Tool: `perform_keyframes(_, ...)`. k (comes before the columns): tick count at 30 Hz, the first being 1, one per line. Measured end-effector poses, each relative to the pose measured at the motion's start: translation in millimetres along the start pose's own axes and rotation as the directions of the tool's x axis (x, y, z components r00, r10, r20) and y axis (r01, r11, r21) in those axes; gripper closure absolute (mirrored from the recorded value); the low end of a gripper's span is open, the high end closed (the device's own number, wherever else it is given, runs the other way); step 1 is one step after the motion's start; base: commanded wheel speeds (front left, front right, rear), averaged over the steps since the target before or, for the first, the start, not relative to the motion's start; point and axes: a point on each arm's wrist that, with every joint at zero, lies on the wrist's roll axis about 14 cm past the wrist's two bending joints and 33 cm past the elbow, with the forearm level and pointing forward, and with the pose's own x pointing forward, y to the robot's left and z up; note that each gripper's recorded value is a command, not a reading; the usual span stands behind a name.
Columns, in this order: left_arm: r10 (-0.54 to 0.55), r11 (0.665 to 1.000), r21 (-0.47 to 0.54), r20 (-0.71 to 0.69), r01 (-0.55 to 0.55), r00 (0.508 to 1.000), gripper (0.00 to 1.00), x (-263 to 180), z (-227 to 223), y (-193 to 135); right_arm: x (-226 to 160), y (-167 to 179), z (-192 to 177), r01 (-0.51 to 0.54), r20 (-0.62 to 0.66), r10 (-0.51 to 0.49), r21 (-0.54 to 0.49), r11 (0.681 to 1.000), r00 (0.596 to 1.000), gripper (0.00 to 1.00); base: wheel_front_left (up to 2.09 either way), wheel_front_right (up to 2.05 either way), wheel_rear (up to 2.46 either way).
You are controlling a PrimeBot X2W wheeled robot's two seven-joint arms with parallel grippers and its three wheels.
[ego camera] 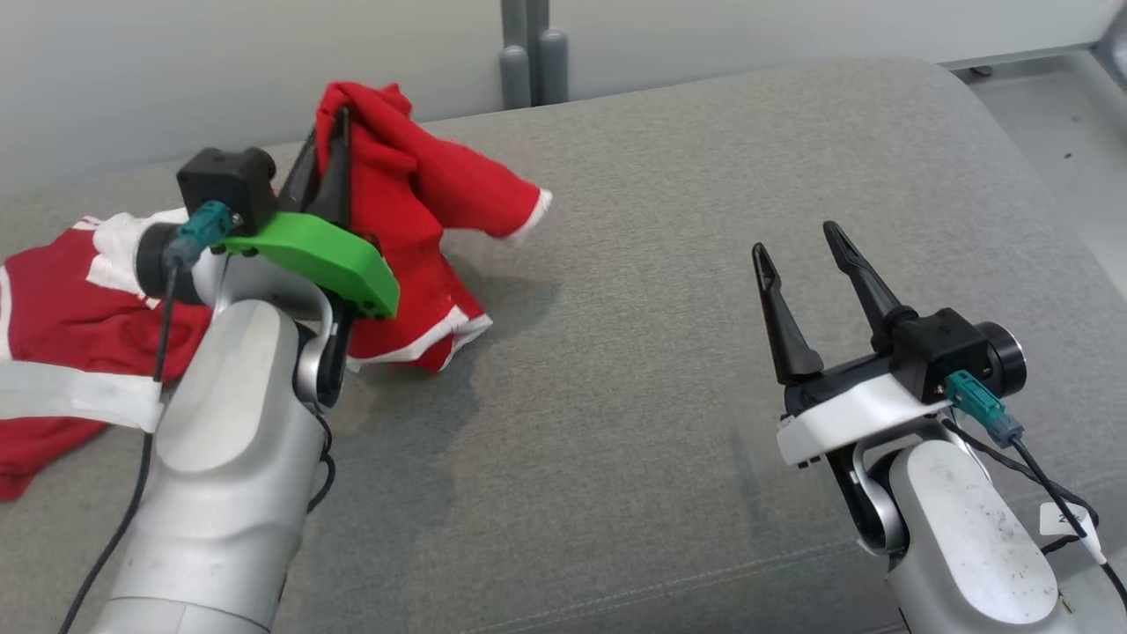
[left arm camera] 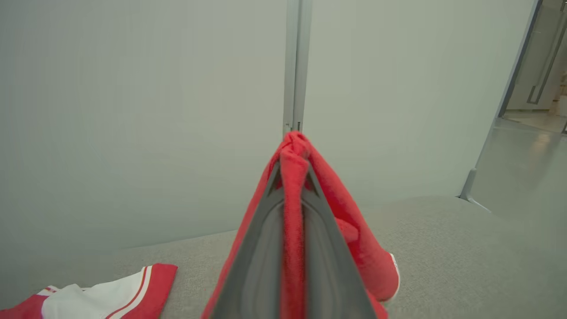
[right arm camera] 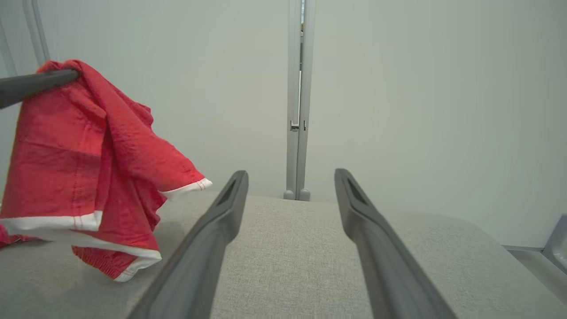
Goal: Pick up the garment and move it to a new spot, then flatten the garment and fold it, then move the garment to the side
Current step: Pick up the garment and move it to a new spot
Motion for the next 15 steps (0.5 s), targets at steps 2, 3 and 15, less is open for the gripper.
perform_keyframes(2, -0.036, 0.999, -0.017, -0.038, 0.035, 0.999, 1.00, -0.1, -15.4, -16.5, -5.7, -8.5, 1.3, 0.027, 0.000, -0.027, -0.007, 1.000, 1.000, 0.00, 0.00, 0.00, 0.00)
perform_keyframes(3, -0.052, 0.998, -0.027, -0.061, 0.051, 0.997, 1.00, 0.0, -23.3, -24.8, -8.8, -12.6, 1.3, 0.041, -0.003, -0.041, -0.010, 0.999, 0.999, 0.00, 0.00, 0.00, 0.00)
perform_keyframes(15, -0.318, 0.945, -0.135, -0.180, 0.297, 0.931, 1.00, 0.6, -81.1, -132.2, -36.2, -36.2, -7.2, 0.122, -0.051, -0.123, -0.024, 0.992, 0.991, 0.00, 0.00, 0.00, 0.00)
